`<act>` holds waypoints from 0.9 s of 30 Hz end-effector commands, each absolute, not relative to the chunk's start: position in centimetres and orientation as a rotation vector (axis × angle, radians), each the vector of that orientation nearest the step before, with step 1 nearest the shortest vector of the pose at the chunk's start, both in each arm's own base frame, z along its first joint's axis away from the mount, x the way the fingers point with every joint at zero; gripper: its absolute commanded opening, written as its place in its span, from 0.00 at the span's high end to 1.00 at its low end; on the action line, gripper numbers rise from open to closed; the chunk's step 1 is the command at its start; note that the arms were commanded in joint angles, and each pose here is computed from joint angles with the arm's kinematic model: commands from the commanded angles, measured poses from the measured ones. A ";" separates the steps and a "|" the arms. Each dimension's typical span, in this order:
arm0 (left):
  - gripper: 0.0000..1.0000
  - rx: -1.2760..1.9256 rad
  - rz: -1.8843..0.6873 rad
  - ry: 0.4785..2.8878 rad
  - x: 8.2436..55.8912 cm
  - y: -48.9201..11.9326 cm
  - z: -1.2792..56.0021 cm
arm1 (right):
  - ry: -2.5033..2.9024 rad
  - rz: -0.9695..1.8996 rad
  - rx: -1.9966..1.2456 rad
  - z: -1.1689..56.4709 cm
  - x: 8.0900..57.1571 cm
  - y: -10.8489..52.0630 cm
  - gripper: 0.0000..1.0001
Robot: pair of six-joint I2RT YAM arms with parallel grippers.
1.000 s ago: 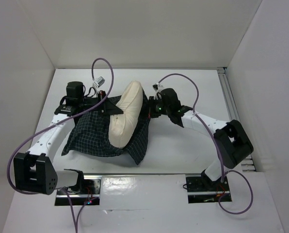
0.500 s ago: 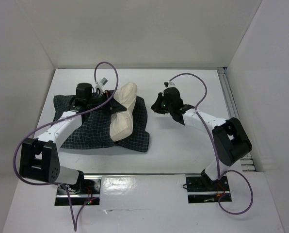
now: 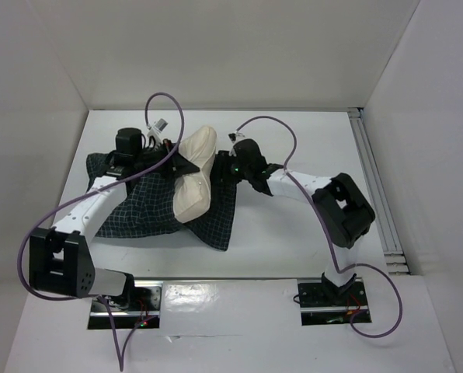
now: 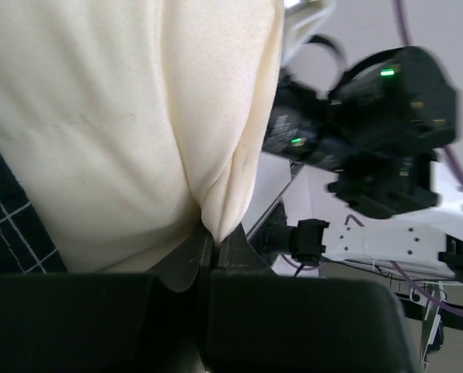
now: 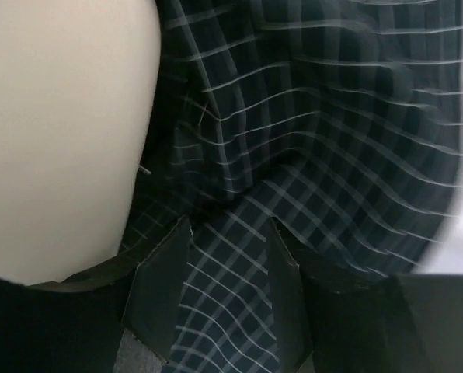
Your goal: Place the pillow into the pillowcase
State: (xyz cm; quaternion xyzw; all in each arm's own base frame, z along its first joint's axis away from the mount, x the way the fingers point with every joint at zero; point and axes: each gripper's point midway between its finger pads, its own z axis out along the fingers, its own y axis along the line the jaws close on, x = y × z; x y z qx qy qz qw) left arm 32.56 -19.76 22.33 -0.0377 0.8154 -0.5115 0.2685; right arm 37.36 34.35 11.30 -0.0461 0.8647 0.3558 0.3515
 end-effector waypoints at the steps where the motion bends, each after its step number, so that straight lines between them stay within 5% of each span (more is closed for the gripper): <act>1: 1.00 0.103 -1.458 1.994 31.3 -20.3 30.6 | 2.157 1.098 -0.191 13.5 37.6 38.3 0.48; 9: 1.00 0.114 -1.448 1.962 31.1 -19.7 32.2 | 2.174 1.065 -0.172 11.2 40.2 43.3 0.39; 11: 1.00 0.109 -1.465 1.972 30.9 -19.8 31.7 | 2.158 1.046 -0.095 11.1 41.1 43.1 0.50; 15: 1.00 0.109 -1.479 1.974 30.7 -19.8 31.6 | 2.146 0.969 -0.020 10.9 42.3 42.2 0.90; 17: 1.00 0.092 -1.453 1.986 31.3 -19.5 31.0 | 2.168 0.920 0.011 10.0 42.2 40.7 1.00; 27: 1.00 -0.031 -1.445 2.094 33.0 -19.0 24.8 | 2.140 1.094 -0.126 13.3 37.8 37.2 1.00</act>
